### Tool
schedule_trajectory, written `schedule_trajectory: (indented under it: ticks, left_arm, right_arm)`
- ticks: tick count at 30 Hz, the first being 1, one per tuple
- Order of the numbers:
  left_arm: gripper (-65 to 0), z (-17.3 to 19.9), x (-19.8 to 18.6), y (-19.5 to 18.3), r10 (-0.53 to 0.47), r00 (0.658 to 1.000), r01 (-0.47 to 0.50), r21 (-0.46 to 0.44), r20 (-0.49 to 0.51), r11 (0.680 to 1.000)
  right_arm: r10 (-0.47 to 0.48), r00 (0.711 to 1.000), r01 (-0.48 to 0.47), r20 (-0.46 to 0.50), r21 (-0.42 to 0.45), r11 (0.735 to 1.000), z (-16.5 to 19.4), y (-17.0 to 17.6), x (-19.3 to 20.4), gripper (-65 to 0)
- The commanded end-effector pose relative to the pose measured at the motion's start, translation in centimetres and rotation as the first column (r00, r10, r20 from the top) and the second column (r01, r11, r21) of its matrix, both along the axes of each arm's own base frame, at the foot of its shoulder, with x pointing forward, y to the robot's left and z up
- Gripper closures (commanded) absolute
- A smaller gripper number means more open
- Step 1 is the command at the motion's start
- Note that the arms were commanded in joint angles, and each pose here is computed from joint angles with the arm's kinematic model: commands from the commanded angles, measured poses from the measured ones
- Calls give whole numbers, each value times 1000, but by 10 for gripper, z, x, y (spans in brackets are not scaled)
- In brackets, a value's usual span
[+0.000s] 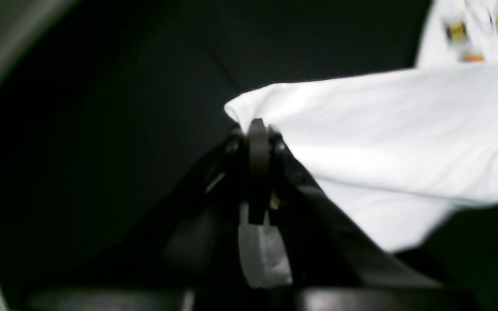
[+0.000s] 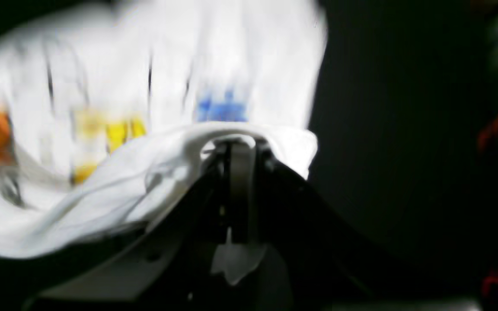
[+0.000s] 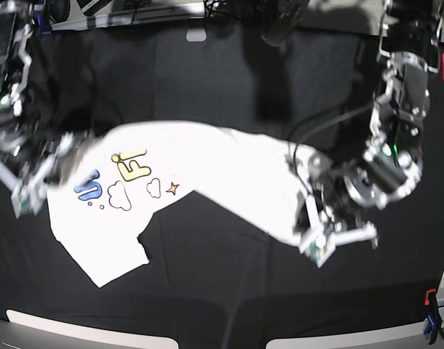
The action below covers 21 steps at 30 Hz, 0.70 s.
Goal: Layout the t-shirt on the table in an organized manner, then fold the t-shirt properly
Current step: 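Regrasp the shirt edges with both grippers, then lift the shirt high with both grippers and hold it up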
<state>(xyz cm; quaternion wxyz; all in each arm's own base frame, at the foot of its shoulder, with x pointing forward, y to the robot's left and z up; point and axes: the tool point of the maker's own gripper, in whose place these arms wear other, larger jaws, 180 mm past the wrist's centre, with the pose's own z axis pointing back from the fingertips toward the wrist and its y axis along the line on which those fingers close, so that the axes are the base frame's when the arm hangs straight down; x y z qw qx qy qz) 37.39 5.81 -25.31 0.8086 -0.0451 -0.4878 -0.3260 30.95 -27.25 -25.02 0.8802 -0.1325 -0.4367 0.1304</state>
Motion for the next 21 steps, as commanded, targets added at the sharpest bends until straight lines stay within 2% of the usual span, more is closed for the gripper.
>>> schedule_trajectory:
  ticks: [1, 8, 12, 16, 21]
  left_arm:
    - [0, 30, 13, -2, -1, 995, 4, -30, 95, 1000]
    - [0, 112, 51, -5, 8, 949, 19, -84, 317, 996]
    - [0, 119, 74, -2, 18, 958, 17, -120, 287, 993]
    - [0, 127, 99, 5, 43, 963, -6, -140, 264, 990]
    - [0, 151, 123, 15, 72, 956, -33, -138, 286, 990]
  right_arm:
    - [7, 995, -5, 104, -26, 1000, 32, -2, 16, 0]
    - [-3, 949, 4, 314, -3, 1000, 97, -9, 62, 0]
    - [-34, 929, 11, 369, 64, 998, 116, -19, 88, 0]
    - [-19, 924, -57, 382, 186, 981, 128, -18, 116, 0]
    - [-31, 907, -88, 420, 262, 961, 156, -25, 141, 0]
